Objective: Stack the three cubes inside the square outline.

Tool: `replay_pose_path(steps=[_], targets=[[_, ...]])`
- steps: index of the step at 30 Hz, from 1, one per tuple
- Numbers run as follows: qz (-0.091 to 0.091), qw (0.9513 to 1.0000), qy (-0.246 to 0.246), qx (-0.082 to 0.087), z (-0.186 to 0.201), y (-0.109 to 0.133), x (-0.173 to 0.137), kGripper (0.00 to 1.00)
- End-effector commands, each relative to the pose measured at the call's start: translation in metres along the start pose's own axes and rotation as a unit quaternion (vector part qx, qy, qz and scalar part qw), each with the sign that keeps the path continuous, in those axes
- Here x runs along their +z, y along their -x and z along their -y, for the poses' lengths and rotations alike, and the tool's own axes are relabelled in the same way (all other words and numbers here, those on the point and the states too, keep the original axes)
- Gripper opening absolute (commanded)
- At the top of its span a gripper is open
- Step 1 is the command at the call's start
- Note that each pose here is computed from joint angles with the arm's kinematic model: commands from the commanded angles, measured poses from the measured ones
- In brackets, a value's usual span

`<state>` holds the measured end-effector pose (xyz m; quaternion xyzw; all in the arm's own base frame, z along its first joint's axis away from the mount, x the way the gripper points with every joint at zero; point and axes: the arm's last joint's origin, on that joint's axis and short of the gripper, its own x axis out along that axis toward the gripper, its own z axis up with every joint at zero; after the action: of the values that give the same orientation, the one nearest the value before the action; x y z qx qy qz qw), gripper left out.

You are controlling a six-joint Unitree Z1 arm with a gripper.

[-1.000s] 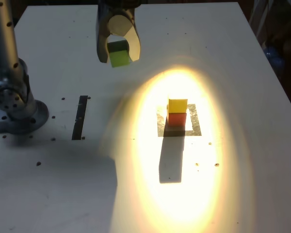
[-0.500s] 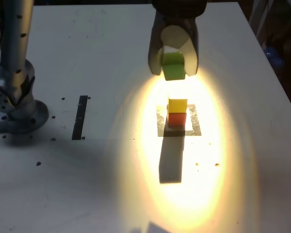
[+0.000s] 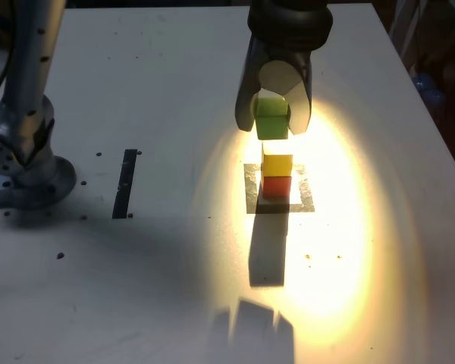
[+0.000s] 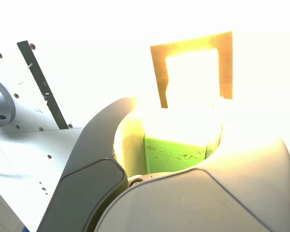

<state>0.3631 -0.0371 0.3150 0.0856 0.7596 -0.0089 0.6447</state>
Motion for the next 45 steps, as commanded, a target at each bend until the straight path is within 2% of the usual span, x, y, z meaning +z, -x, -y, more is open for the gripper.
replay_pose_path(steps=[1,7,14,20,26,37,39,43,45], targets=[[-0.006,1.0,0.001,0.0,0.0,-0.004,0.004,0.24],[-0.008,1.0,0.0,-0.001,0.0,-0.009,0.011,0.27],[-0.007,1.0,0.0,0.001,-0.002,-0.011,0.015,0.37],[-0.012,0.9999,0.003,0.002,-0.006,-0.014,0.015,0.39],[-0.02,0.9998,0.005,-0.004,-0.007,-0.018,0.014,0.47],[-0.023,0.9997,0.005,-0.012,-0.006,-0.02,0.016,0.49],[-0.024,0.9996,0.004,-0.012,-0.006,-0.021,0.016,0.54],[-0.023,0.9996,0.002,-0.015,-0.006,-0.022,0.018,0.72],[-0.024,0.9996,0.002,-0.015,-0.006,-0.022,0.018,0.78]])
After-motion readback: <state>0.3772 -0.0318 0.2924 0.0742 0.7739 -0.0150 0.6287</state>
